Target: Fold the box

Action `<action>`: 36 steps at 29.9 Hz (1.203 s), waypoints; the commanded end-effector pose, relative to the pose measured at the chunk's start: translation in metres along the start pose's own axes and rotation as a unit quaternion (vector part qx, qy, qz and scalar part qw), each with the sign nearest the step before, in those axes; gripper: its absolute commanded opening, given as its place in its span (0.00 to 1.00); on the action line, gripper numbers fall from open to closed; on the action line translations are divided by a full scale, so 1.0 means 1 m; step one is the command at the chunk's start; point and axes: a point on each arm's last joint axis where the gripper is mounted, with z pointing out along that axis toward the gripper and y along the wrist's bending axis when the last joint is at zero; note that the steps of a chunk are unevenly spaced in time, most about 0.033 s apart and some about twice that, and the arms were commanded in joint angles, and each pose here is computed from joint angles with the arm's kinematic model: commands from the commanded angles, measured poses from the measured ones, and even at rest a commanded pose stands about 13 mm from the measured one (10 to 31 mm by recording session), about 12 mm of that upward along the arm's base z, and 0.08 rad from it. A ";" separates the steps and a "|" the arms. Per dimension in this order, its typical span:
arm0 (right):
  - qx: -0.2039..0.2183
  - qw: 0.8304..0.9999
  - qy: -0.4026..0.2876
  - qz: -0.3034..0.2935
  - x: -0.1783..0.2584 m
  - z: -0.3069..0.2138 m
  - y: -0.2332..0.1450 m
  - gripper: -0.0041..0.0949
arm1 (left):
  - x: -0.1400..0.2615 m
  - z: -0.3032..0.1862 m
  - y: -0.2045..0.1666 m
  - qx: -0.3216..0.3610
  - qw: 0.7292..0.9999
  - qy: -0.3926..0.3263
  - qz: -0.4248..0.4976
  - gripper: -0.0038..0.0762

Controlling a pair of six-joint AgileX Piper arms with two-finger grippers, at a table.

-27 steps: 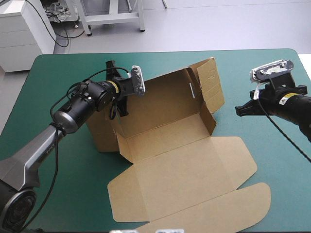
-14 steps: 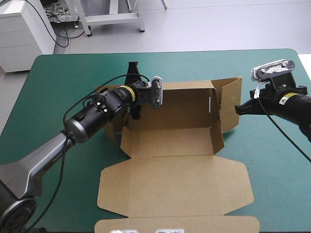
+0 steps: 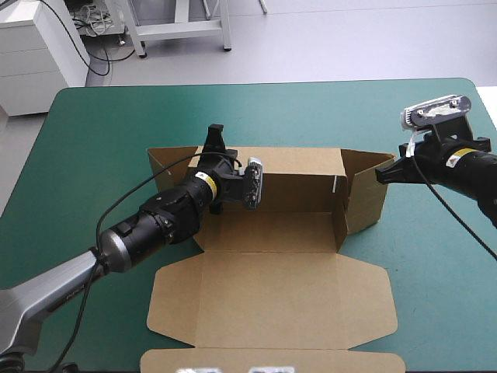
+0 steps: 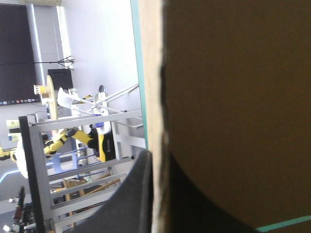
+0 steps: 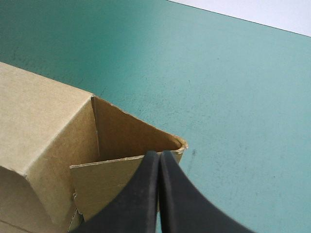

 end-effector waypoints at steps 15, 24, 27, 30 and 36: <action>0.016 0.998 -0.054 -0.003 -0.014 -0.018 -0.003 0.10 | -0.004 -0.012 -0.029 -0.036 0.996 0.052 -0.055 0.04; 0.024 0.996 -0.087 -0.009 -0.034 -0.040 -0.005 0.69 | -0.004 -0.012 -0.030 -0.035 0.996 0.048 -0.072 0.04; 0.028 0.995 -0.097 -0.010 -0.043 -0.042 -0.007 0.83 | -0.005 -0.012 -0.030 -0.035 0.996 0.045 -0.072 0.04; 0.029 0.994 -0.105 -0.005 -0.053 -0.040 -0.010 0.84 | -0.005 -0.012 -0.030 -0.035 0.996 0.045 -0.072 0.04; 0.026 0.995 -0.100 0.013 -0.074 -0.018 -0.017 0.84 | -0.005 -0.012 -0.030 -0.035 0.996 0.048 -0.072 0.04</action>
